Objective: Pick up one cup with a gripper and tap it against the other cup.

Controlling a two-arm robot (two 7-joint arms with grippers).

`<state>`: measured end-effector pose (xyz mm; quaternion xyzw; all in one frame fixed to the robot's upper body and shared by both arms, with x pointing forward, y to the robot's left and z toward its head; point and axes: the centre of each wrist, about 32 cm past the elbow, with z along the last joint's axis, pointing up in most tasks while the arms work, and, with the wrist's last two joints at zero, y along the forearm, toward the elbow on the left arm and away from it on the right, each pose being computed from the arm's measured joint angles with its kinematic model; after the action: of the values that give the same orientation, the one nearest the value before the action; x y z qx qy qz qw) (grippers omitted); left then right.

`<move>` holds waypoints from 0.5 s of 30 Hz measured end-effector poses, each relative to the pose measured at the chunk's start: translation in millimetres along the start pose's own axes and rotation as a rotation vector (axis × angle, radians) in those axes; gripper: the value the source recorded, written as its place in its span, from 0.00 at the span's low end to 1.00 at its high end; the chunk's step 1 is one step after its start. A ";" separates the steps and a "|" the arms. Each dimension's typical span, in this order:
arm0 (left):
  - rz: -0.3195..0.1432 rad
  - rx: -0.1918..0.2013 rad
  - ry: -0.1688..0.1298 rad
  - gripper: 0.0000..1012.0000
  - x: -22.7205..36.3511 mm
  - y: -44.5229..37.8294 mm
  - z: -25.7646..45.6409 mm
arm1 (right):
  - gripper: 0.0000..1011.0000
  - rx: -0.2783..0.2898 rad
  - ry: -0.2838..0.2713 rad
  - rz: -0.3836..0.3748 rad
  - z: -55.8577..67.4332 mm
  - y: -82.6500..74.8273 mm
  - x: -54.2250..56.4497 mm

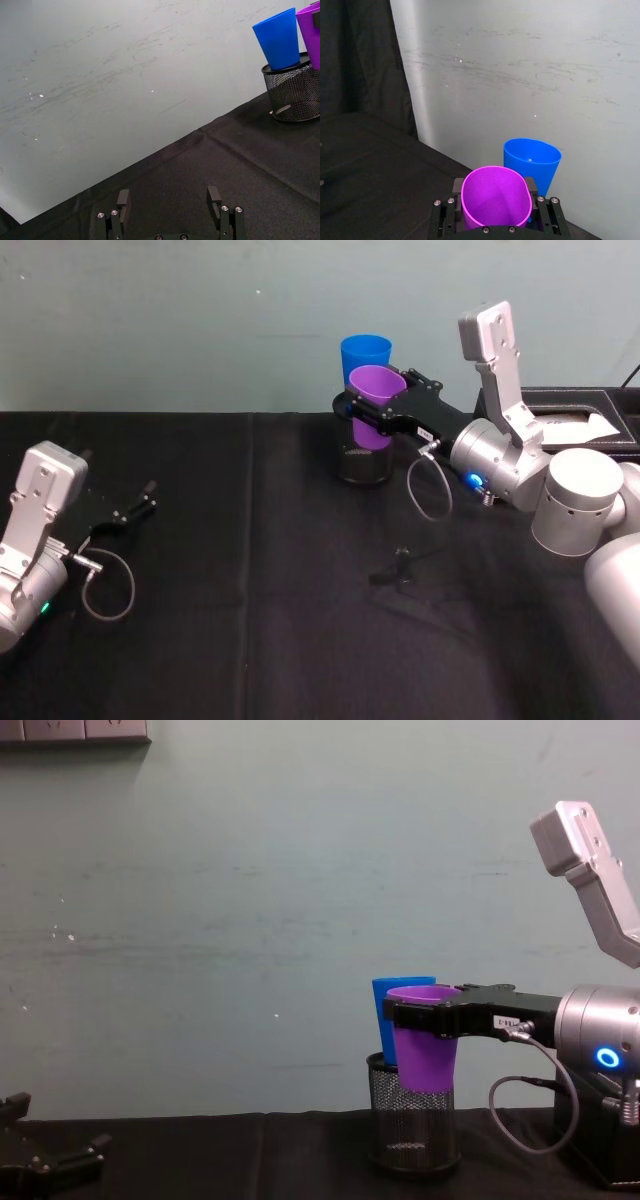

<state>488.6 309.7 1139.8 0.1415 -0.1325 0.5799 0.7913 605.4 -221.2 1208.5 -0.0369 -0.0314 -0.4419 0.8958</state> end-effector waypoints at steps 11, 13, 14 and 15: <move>0.000 0.000 0.000 0.99 0.0 0.0 0.0 | 0.72 0.000 0.000 0.000 0.0 0.0 0.0; 0.000 0.000 0.000 0.99 0.0 0.0 0.0 | 0.72 0.000 0.000 0.000 0.0 0.0 0.0; 0.000 0.000 0.000 0.99 0.0 0.0 0.0 | 0.72 0.000 0.000 0.000 0.0 0.0 0.0; 0.000 0.000 0.000 0.99 0.0 0.0 0.0 | 0.72 0.000 0.000 0.000 0.0 0.0 0.0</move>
<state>488.6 309.7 1139.8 0.1415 -0.1325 0.5799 0.7913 605.4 -221.2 1208.6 -0.0369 -0.0314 -0.4419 0.8958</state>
